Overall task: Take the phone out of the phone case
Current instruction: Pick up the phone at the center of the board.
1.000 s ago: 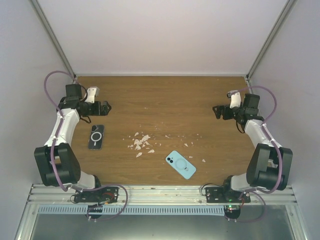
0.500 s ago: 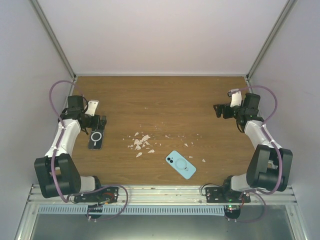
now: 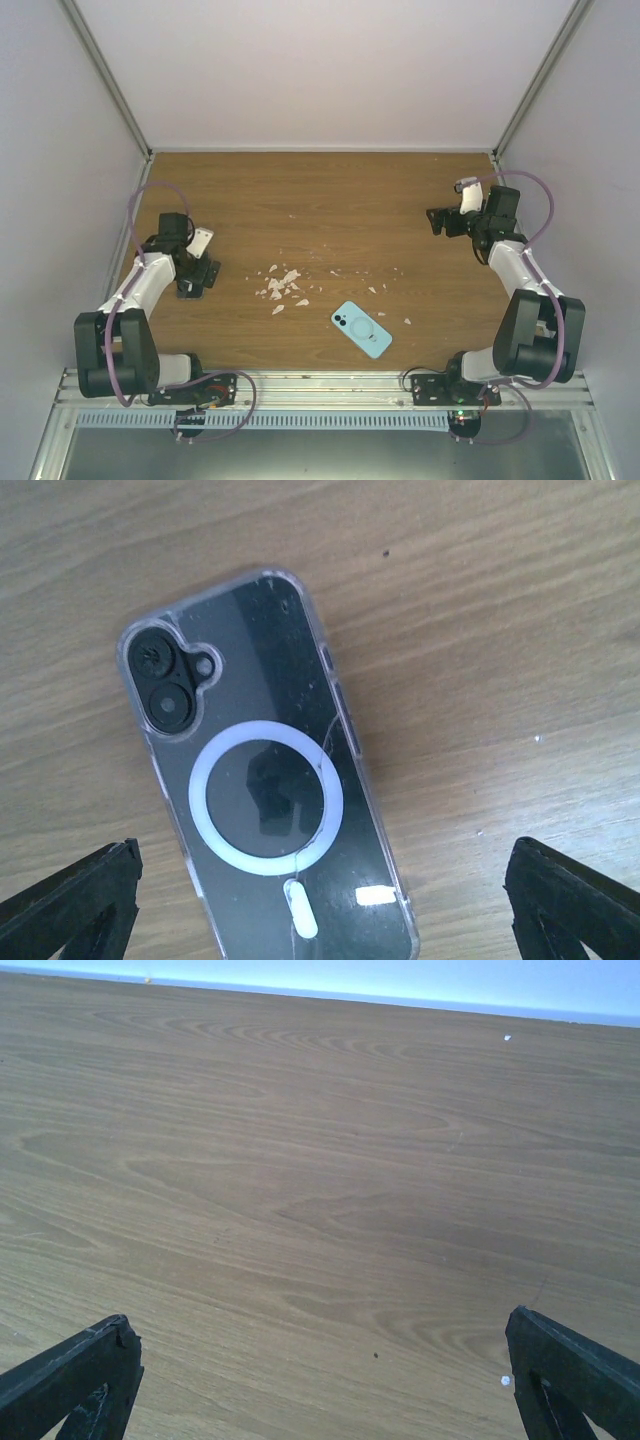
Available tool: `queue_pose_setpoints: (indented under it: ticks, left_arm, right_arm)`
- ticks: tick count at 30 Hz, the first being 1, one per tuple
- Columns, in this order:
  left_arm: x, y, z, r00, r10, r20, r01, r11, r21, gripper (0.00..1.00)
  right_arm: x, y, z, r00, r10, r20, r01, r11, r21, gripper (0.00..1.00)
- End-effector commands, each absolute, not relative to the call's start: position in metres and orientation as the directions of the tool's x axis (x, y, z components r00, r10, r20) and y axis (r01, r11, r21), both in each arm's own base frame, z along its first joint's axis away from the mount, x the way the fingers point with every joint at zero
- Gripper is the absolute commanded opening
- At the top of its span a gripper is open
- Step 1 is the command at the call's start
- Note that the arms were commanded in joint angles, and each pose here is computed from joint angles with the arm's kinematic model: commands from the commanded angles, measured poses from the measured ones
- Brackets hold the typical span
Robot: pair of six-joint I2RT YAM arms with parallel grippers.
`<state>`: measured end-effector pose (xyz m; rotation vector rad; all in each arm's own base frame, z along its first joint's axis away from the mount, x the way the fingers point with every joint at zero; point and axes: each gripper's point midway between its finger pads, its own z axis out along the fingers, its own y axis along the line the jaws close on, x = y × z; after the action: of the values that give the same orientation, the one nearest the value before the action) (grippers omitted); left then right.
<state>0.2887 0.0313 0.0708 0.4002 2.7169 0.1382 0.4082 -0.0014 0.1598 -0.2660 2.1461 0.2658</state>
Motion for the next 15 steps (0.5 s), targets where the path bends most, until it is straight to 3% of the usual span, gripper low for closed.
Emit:
queue_pose_setpoints:
  ticks: [1, 15]
  left_arm:
    - [0.293, 0.038, 0.069, -0.862, 0.35, -0.366, 0.269, 0.929, 0.256, 0.99]
    - [0.285, 0.043, 0.042, -0.895, 0.337, -0.294, 0.269, 0.931, 0.248, 0.99]
  right_arm:
    - [0.41, 0.0, 0.16, -0.527, -0.113, -0.842, -0.302, 0.951, 0.061, 1.0]
    - [0.41, -0.001, 0.159, -0.529, -0.115, -0.841, -0.297, 0.953, 0.057, 1.0]
